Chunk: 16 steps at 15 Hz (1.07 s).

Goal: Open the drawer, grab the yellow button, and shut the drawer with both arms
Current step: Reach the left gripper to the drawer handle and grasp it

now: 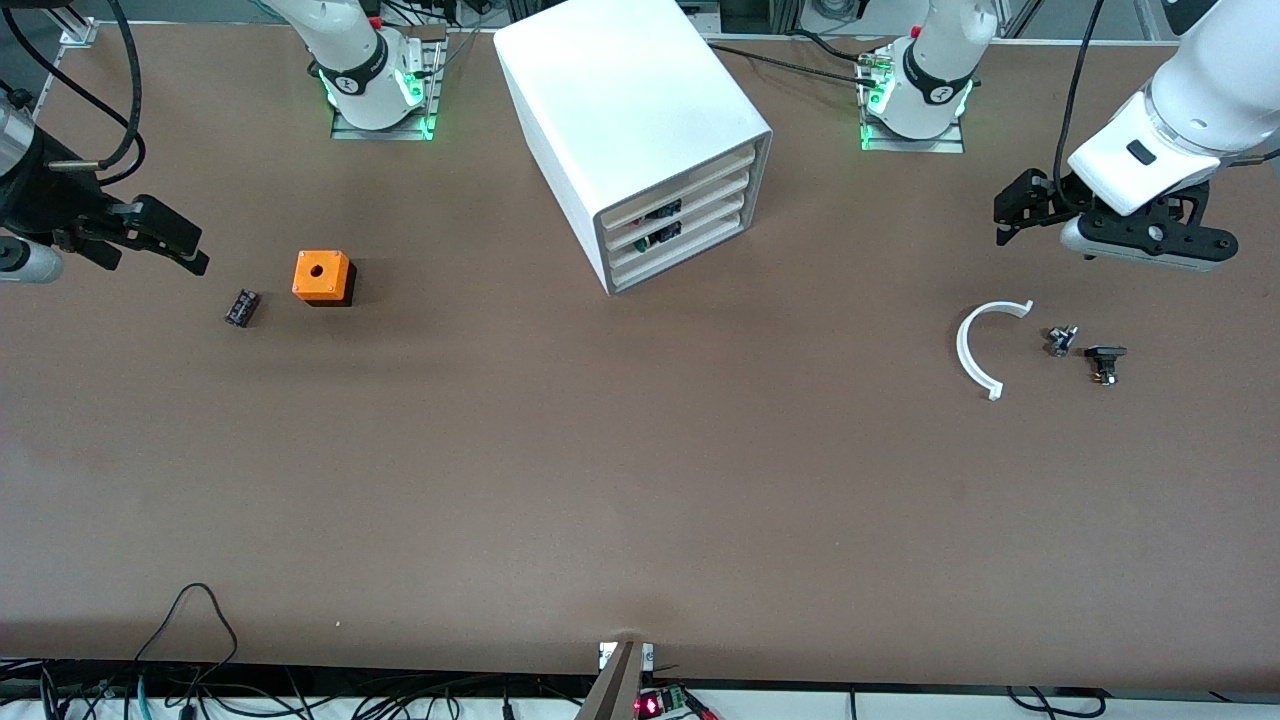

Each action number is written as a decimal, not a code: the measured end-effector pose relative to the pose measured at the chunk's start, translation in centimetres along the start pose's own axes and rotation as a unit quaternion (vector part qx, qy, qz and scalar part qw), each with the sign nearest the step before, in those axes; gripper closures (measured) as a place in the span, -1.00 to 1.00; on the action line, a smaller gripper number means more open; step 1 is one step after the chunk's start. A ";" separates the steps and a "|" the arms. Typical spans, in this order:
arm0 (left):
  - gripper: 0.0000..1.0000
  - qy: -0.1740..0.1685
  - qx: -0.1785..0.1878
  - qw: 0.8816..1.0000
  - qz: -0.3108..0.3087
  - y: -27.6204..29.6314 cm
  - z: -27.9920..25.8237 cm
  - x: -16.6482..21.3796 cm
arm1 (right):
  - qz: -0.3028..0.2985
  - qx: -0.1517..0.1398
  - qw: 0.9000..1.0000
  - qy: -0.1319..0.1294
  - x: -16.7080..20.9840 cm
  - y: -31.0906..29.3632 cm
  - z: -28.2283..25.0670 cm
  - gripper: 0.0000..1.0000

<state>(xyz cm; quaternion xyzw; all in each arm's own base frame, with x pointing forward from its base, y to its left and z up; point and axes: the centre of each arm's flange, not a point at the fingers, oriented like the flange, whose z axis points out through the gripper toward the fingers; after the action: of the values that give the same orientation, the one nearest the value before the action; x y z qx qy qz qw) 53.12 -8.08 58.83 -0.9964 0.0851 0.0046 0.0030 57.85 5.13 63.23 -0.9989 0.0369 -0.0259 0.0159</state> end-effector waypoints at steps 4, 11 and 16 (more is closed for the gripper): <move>-1.00 0.000 0.000 1.000 -0.002 -0.2 0.0 0.0 | 0.000 0.000 1.000 0.000 0.0 0.0 0.0 -1.00; -1.00 -0.001 0.000 1.000 -0.001 -0.2 0.1 0.1 | -0.001 0.000 1.000 -0.001 0.0 -0.1 0.0 -1.00; -1.00 -0.072 -0.029 0.997 -0.002 0.4 1.0 -1.5 | -0.001 0.005 1.000 0.000 0.1 -0.3 0.3 -1.00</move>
<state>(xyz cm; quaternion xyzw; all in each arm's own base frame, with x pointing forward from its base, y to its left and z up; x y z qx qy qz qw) 51.56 -8.25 57.80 -0.9933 0.0824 0.0786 -0.0197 57.99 5.38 62.93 -0.9988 0.0359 -0.0261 0.0205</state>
